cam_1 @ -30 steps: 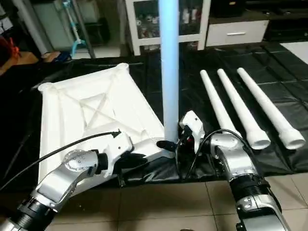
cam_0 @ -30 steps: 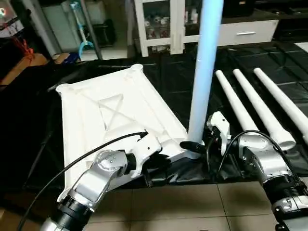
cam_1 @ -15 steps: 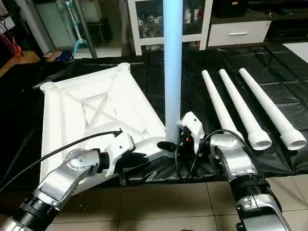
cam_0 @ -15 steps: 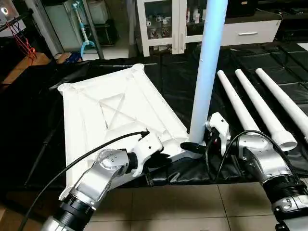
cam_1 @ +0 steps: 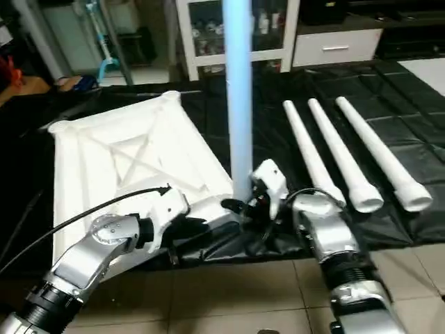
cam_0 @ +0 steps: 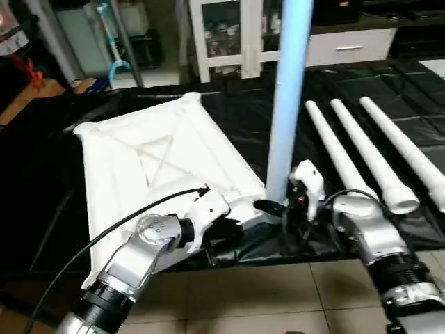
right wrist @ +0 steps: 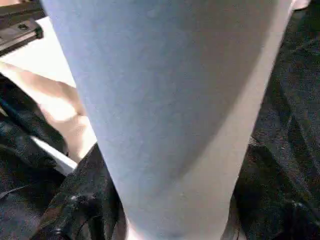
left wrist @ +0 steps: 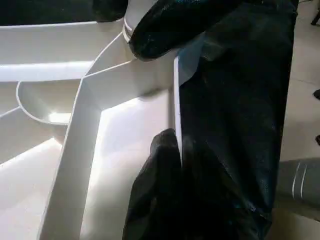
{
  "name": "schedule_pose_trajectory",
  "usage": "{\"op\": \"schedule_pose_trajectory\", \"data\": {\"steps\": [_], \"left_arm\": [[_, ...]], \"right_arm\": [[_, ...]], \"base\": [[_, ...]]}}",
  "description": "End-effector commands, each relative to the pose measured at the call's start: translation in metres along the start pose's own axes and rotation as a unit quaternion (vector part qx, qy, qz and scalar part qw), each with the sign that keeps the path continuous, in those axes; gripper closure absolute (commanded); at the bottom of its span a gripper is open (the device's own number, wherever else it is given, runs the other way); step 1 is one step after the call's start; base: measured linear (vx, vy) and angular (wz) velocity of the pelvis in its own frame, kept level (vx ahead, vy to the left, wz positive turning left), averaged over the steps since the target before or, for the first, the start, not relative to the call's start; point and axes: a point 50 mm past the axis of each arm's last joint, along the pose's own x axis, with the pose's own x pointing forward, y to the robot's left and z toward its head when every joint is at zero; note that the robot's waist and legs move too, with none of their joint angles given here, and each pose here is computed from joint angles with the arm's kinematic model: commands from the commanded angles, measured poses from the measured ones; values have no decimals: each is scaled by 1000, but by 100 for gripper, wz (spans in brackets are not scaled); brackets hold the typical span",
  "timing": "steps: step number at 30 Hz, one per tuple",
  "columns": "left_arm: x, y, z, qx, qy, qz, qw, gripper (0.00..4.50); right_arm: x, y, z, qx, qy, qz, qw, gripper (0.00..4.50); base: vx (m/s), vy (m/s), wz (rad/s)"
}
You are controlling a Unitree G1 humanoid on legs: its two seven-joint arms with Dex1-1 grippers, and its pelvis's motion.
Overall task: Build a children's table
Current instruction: Rotate leg to tighten
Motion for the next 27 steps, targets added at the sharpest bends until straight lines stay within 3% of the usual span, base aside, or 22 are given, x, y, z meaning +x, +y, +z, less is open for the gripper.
{"op": "schedule_pose_trajectory", "data": {"steps": [1, 4, 5, 7, 8, 11, 15, 20, 22, 27], "left_arm": [[7, -7, -1, 3, 5, -20, 1000, 450], [11, -2, 1, 2, 11, 0, 1000, 450], [18, 6, 3, 1, 21, 39, 999, 450], [21, 11, 5, -4, 24, 62, 998, 450], [29, 23, 11, -15, 29, 120, 992, 450], [38, 34, 22, -22, 24, 179, 983, 450], [42, 40, 35, -26, 3, 202, 979, 450], [43, 43, 34, -24, 3, 205, 979, 450], [40, 44, 29, -25, 10, 207, 978, 450], [32, 45, 19, -22, 17, 194, 981, 450]], "right_arm": [[-1, -5, -12, 18, 27, -62, 998, 194], [12, -3, -10, 31, 19, -112, 993, 194], [20, -6, -8, 40, 22, -174, 984, 194], [25, -6, -6, 43, 22, -196, 979, 195], [36, -4, 1, 53, 6, -232, 971, 195], [54, 6, 13, 60, -17, -250, 966, 195], [70, 17, 28, 69, -58, -245, 965, 195], [76, 20, 37, 71, -82, -227, 968, 196], [74, 19, 41, 81, -100, -207, 970, 140], [59, 10, 44, 60, -108, -193, 973, 93]], "base": [[0, 0, 0], [0, 0, 0], [0, 0, 0], [0, 0, 0], [0, 0, 0], [-66, 25, 8], [0, 0, 0], [0, 0, 0], [0, 0, 0], [0, 0, 0]]}}
